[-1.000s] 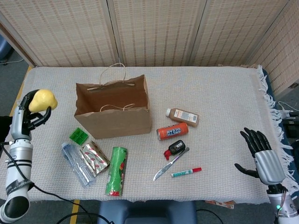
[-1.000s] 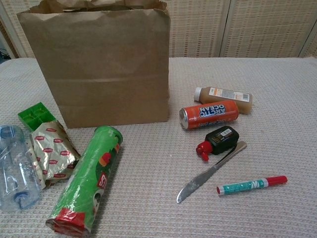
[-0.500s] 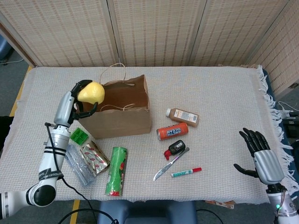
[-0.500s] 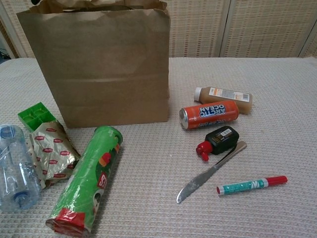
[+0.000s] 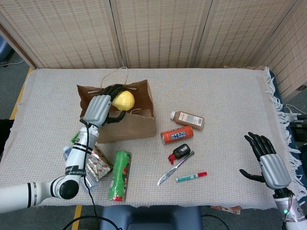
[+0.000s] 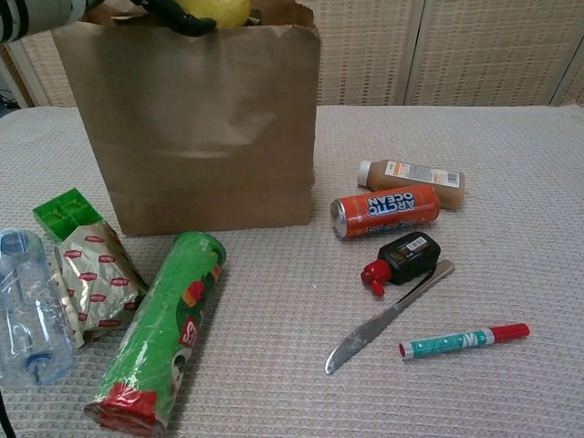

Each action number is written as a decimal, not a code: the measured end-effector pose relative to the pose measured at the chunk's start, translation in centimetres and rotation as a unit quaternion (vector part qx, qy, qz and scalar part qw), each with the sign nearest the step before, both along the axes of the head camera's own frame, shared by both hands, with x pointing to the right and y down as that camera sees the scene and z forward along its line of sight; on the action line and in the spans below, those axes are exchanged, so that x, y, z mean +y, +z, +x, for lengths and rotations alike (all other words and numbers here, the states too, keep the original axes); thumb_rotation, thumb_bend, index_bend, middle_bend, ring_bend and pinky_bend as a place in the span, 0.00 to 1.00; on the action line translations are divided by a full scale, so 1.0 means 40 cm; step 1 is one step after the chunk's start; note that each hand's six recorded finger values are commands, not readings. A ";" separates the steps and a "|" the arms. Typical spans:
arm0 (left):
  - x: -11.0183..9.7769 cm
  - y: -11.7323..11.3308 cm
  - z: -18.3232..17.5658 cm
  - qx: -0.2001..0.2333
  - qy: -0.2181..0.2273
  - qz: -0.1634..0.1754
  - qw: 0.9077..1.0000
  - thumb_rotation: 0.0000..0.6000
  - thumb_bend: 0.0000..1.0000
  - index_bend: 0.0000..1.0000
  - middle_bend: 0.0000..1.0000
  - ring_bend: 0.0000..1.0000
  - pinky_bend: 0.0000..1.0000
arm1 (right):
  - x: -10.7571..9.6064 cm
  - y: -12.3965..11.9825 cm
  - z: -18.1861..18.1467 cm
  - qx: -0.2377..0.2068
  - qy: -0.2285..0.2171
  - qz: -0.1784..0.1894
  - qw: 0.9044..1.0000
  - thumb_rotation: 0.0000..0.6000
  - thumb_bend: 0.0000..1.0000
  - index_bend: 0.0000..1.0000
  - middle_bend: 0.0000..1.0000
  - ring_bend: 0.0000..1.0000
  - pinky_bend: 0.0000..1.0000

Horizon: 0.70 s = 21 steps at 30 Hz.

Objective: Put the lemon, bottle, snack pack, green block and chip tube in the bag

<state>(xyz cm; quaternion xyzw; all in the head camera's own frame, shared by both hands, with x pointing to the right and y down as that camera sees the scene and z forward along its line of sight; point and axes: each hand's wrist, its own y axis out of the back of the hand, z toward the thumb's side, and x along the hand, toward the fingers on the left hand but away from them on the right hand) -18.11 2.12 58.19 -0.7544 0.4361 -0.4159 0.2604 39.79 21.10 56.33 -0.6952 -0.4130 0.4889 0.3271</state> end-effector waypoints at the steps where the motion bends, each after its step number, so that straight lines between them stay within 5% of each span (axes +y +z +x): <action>1: -0.003 0.001 0.003 -0.003 -0.002 -0.001 1.000 1.00 0.40 0.11 0.00 0.02 0.15 | 0.000 0.000 0.001 0.000 0.000 0.000 1.000 1.00 0.03 0.00 0.00 0.00 0.00; 10: -0.024 -0.013 -0.007 -0.011 -0.018 0.013 1.000 1.00 0.36 0.06 0.00 0.00 0.14 | 0.000 0.002 0.001 0.003 0.001 -0.003 1.000 1.00 0.03 0.00 0.00 0.00 0.00; 21: -0.002 -0.059 -0.144 -0.007 -0.052 0.018 0.998 1.00 0.49 0.21 0.08 0.09 0.22 | 0.000 0.002 0.001 0.003 0.002 -0.006 1.000 1.00 0.03 0.00 0.00 0.00 0.00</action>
